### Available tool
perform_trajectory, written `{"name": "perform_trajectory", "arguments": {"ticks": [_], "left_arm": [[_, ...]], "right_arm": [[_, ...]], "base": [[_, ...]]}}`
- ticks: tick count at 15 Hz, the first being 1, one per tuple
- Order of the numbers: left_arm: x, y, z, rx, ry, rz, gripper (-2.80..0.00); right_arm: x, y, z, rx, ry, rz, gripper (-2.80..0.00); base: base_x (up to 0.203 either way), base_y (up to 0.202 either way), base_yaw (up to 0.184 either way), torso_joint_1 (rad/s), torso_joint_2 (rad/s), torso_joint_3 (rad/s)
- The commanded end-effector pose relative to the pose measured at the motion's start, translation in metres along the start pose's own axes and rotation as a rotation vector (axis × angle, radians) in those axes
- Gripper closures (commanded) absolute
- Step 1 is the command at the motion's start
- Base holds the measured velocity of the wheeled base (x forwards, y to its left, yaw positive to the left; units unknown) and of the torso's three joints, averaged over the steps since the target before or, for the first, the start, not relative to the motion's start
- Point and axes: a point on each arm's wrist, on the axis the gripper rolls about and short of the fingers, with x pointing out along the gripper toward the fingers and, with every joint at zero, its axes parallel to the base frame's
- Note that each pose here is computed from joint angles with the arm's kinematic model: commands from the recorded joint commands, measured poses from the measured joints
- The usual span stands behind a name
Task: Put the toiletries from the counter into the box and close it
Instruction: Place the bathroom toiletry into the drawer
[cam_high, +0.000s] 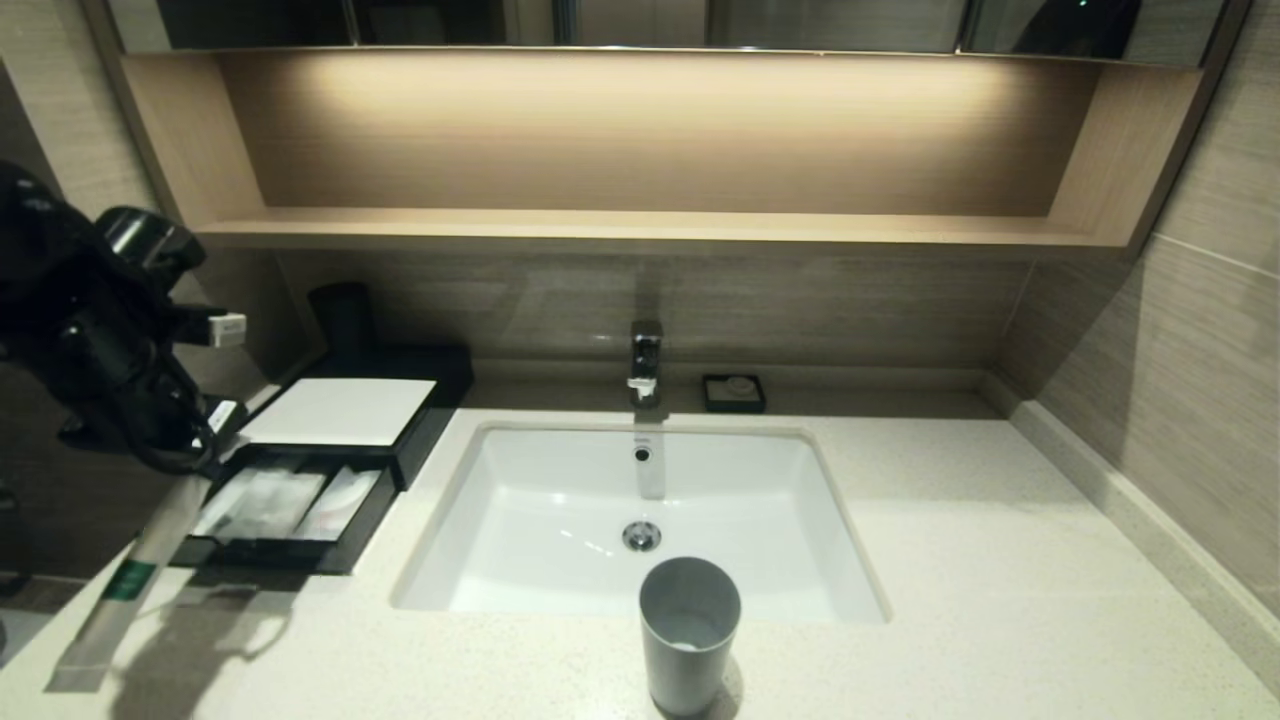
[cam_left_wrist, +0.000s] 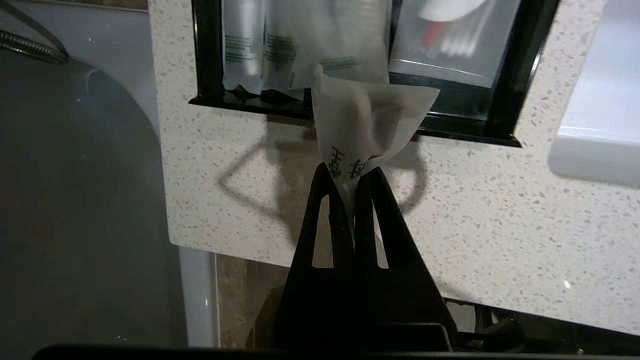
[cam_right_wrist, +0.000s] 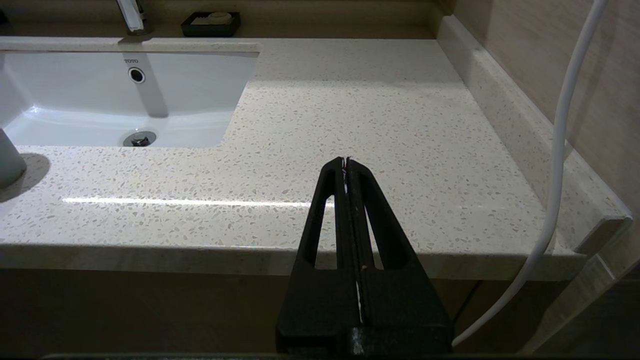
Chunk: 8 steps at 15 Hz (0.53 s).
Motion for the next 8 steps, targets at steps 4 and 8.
{"name": "perform_trajectory", "arguments": {"ticks": [4,8], "left_arm": [[0.04,0.028,0.025,-0.03,0.044,0.018,0.0],[0.059,0.03,0.033,-0.024,0.074,0.011,0.0]], "right_arm": [[0.0,0.0,0.0,0.0,0.0,0.0,0.0],[0.0,0.0,0.0,0.0,0.0,0.0,0.0]], "base": [[0.0,0.0,0.0,0.0,0.0,0.0],[0.0,0.0,0.0,0.0,0.0,0.0]]}}
